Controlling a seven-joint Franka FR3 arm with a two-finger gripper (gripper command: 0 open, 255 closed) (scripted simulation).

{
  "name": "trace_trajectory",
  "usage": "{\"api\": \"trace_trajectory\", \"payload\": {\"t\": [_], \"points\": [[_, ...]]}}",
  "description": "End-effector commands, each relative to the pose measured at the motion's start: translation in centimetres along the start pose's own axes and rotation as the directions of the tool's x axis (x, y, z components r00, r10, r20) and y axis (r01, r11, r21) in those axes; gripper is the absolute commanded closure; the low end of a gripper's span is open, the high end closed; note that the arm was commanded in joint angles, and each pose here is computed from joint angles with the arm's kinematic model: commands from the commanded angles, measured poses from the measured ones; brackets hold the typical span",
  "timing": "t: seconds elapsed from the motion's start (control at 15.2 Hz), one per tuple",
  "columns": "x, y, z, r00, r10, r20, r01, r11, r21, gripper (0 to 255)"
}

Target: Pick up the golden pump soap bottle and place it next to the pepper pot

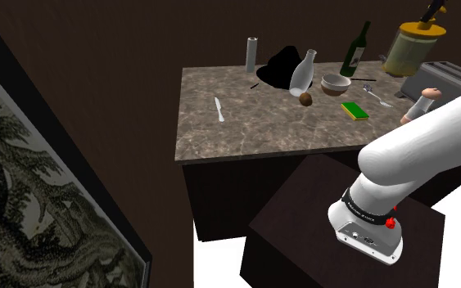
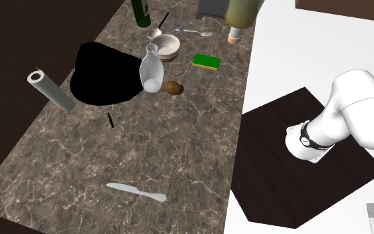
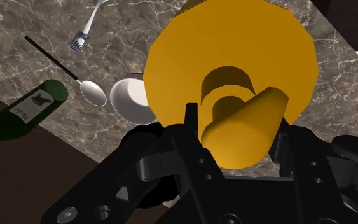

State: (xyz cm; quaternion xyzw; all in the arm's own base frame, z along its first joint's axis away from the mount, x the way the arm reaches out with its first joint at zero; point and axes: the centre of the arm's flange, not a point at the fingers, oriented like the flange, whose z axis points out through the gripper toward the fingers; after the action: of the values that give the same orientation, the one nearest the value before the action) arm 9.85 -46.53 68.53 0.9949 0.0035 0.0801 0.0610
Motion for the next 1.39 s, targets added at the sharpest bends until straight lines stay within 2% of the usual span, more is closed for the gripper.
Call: {"api": "trace_trajectory", "payload": {"t": [0.0,0.4,1.32], "points": [[-2.4,0.8,-0.3,1.0,-0.002,-0.001,0.002,1.0,0.0,255],[-10.3,3.8,-1.2,1.0,-0.002,-0.001,0.002,1.0,0.0,255],[-11.4,2.9,6.0,1.0,-0.002,-0.001,0.002,1.0,0.0,255]]}}
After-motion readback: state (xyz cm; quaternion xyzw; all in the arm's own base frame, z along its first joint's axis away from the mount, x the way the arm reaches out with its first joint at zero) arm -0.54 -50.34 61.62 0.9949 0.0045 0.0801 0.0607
